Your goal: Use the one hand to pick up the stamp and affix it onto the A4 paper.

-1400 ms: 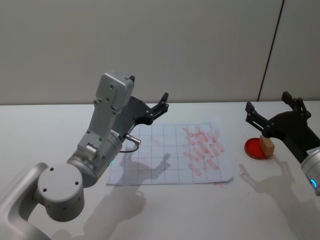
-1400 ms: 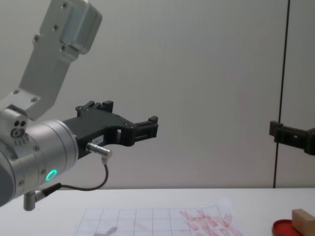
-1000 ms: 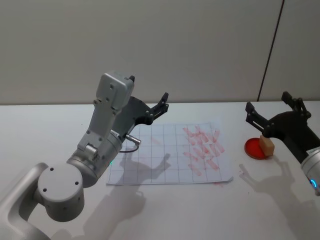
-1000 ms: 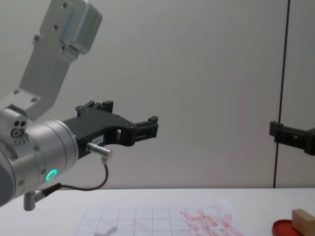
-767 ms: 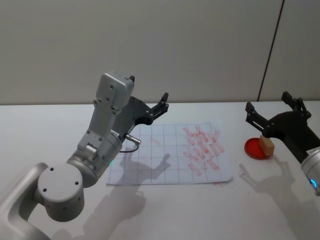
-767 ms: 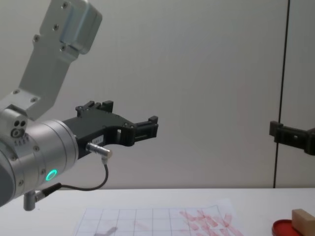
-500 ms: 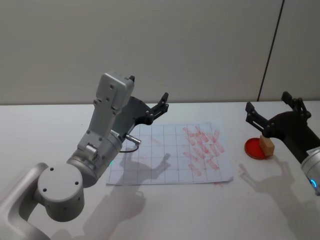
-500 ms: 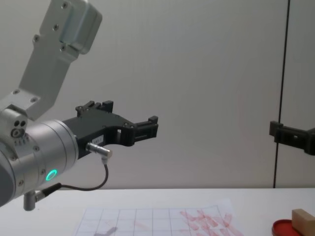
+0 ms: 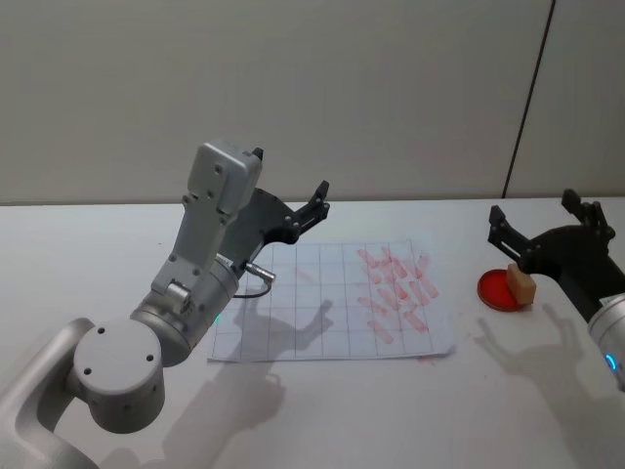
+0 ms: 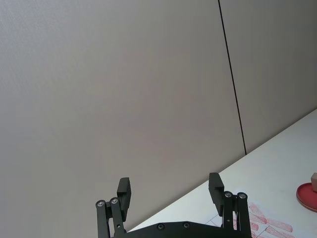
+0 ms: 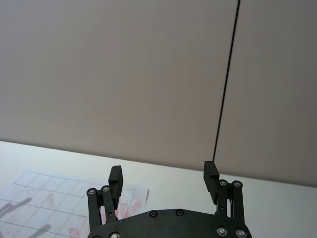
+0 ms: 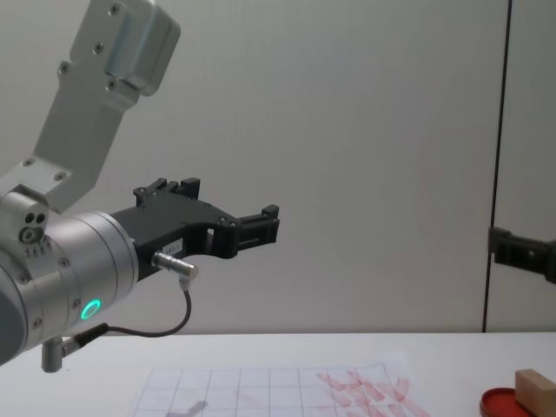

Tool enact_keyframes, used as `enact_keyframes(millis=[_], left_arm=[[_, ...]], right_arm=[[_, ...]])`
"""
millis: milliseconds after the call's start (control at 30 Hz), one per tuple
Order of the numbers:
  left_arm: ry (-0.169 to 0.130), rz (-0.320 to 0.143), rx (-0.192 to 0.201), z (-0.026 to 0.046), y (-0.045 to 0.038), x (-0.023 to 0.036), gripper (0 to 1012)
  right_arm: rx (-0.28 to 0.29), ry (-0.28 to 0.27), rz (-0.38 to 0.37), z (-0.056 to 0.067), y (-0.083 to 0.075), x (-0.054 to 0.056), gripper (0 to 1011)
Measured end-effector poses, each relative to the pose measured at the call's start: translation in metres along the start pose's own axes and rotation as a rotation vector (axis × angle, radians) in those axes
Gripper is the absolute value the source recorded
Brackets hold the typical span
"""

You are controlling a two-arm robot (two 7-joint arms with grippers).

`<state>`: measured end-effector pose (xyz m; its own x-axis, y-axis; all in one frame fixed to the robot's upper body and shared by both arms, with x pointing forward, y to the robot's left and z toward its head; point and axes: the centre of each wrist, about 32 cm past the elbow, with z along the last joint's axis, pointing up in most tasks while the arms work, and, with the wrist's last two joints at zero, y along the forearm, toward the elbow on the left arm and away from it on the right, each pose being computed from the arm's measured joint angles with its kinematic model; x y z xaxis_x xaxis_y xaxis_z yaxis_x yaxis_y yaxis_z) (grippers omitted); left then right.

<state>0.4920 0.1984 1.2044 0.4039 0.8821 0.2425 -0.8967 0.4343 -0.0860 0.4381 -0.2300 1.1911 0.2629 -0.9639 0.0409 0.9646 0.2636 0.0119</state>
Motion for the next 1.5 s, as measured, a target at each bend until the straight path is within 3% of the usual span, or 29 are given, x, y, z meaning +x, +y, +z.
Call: enact_keyframes(millis=[367,767,1000,1500], left_arm=[[0.000,0.000,0.000,0.0000,0.0000,0.0000,1001],[0.000,0.000,0.000,0.0000,0.0000,0.0000,1001],[0.000,0.000,0.000,0.0000,0.0000,0.0000,1001],[0.000,0.000,0.000,0.0000,0.0000,0.0000,1001]], right_arm=[[-0.123,0.017,-0.105,0.000,0.001,-0.002,1001],[-0.303,0.047,-0.171,-0.013,0.022,0.008,1001],[-0.369,0.059,-0.171,-0.022,0.034,0.013,1001],[-0.437,0.066,-0.132,-0.036,0.050,0.013,1001]])
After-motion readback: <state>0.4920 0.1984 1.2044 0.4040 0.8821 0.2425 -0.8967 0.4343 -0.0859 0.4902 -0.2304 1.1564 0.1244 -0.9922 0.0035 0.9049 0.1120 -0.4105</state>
